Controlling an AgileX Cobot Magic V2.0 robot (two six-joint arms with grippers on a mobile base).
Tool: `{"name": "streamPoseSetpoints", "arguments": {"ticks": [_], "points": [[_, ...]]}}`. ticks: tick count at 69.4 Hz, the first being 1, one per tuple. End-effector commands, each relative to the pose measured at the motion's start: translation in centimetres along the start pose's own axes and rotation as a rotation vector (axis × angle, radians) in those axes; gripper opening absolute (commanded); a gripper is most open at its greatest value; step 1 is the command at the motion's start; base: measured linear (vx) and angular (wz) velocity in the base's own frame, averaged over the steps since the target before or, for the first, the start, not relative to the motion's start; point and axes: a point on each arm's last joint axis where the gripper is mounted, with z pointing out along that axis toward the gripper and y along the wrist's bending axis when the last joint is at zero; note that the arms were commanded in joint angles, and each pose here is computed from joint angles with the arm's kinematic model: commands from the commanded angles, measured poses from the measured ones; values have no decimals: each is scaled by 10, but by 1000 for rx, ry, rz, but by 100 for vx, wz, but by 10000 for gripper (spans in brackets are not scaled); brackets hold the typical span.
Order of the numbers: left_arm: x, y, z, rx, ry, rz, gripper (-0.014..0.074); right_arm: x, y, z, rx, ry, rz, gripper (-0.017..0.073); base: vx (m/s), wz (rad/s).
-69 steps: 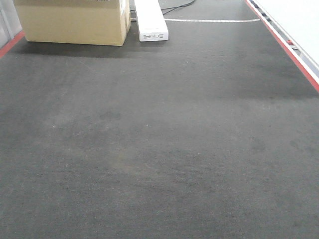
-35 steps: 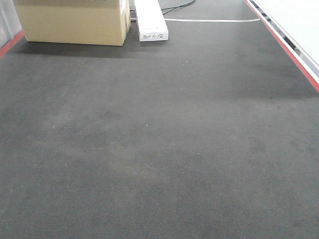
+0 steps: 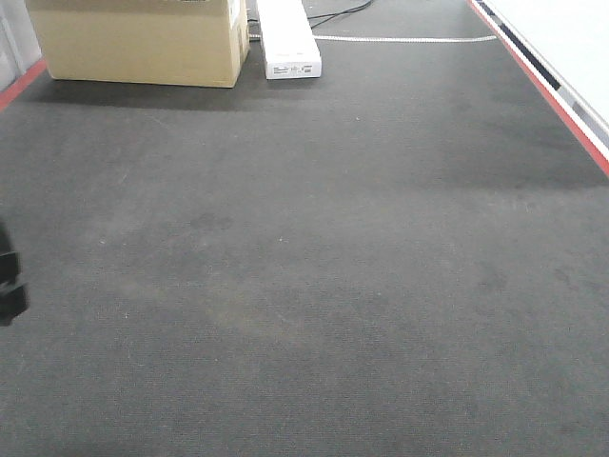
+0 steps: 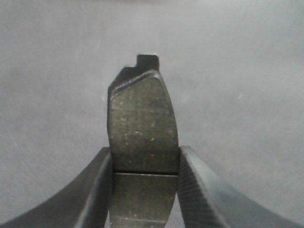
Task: Move and align brake pads A on conveyor
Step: 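Approach the black conveyor belt and stop with both pads held above, then lower the left gripper and release its brake pad onto the belt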
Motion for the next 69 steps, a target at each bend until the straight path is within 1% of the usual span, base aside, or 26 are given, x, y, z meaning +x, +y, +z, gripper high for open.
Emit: {"name": "streamPoseSetpoints", "arguments": {"ticks": [1, 10, 15, 20, 26, 38, 51, 61, 69], "points": [[-27, -3, 18, 4, -28, -13, 1, -19, 1, -3, -11, -122, -14, -4, 0, 0], [-38, -4, 51, -2, 78, -16, 4, -19, 1, -3, -11, -122, -14, -4, 0, 0], [-39, -3, 71, -7, 157, -31, 5, -19, 1, -3, -11, -122, -14, -4, 0, 0], [-36, -3, 93, -15, 237, -51, 11, -19, 1, -3, -11, -122, -14, -4, 0, 0], [-33, -2, 116, -24, 286, -71, 17, -19, 1, -3, -11, -122, -14, -4, 0, 0], [-23, 0, 159, -34, 422, -84, 32, -19, 1, -3, -11, -122, -14, -4, 0, 0], [-11, 0, 193, -41, 584, -93, 55, -19, 1, -3, -10, -121, -14, -4, 0, 0], [-4, 1, 209, -45, 678, -94, 114, -19, 1, -3, -10, -121, -14, -4, 0, 0], [-1, 1, 217, -46, 713, -96, 220, -19, 1, -3, -10, -121, -14, -4, 0, 0]]}}
